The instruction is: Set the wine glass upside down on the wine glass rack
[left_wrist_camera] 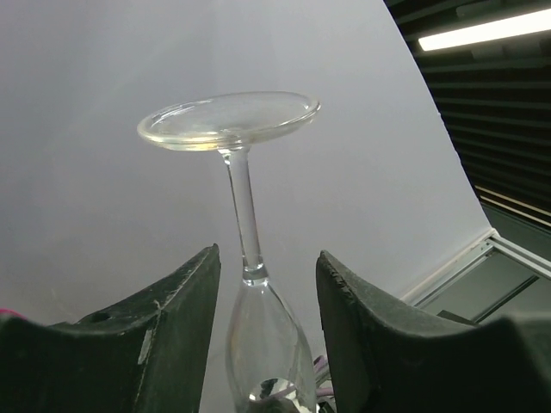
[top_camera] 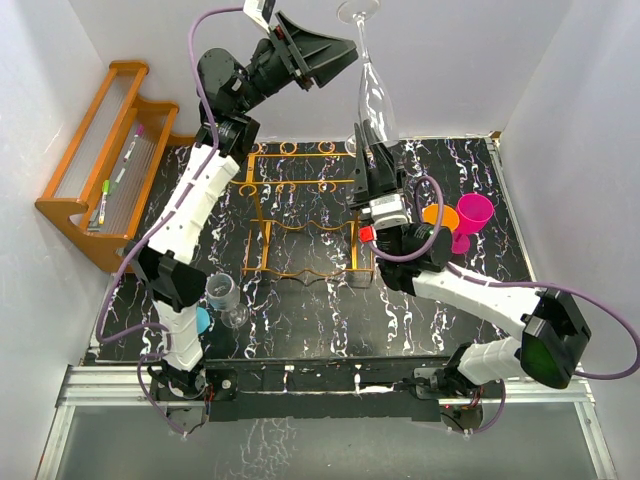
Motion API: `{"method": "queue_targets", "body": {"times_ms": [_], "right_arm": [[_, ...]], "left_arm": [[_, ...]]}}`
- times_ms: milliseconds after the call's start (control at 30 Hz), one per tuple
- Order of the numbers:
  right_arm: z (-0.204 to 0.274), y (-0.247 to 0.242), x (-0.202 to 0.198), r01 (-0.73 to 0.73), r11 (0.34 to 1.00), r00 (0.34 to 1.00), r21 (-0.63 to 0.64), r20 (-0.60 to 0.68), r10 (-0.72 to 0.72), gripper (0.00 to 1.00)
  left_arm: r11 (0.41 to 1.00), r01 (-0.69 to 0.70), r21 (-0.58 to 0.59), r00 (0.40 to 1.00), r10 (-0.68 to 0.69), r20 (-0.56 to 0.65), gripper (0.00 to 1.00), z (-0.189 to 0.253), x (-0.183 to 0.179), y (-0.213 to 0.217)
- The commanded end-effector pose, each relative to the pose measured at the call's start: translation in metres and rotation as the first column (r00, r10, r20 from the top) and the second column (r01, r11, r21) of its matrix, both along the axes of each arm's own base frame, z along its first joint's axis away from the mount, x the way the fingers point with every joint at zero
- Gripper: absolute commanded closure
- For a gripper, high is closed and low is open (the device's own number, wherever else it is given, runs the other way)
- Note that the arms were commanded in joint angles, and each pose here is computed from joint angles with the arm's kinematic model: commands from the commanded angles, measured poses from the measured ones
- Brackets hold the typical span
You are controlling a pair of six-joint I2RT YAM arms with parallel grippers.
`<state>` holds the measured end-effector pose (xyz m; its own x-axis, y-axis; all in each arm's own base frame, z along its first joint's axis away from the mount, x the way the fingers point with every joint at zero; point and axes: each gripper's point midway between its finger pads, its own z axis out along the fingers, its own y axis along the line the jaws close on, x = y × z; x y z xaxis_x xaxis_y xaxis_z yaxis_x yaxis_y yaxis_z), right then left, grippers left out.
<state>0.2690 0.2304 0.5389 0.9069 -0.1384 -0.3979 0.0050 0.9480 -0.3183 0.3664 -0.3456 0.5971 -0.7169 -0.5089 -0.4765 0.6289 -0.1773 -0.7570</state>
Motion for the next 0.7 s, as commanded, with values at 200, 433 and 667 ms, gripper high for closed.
{"method": "queue_targets", "body": {"times_ms": [200,433,667], "right_arm": [[0.02,-0.014,-0.012,0.021,0.998,0.997,0.065,0.069,-0.026,0.92],[0.018,-0.003,-0.006,0.012,0.998,0.998,0.058,0.063,-0.015,0.92],[0.014,0.005,-0.003,0.014,0.999,0.998,0.048,0.063,-0.017,0.92]], "left_arm": [[0.999,0.008,-0.048,0.997,-0.004,0.078,0.44,0.039,-0.039,0.031],[1.0,0.001,-0.029,1.0,0.0,0.013,0.45,0.024,-0.028,0.024],[1.0,0.009,-0.025,1.0,-0.009,0.004,0.52,0.021,-0.028,0.017]]}}
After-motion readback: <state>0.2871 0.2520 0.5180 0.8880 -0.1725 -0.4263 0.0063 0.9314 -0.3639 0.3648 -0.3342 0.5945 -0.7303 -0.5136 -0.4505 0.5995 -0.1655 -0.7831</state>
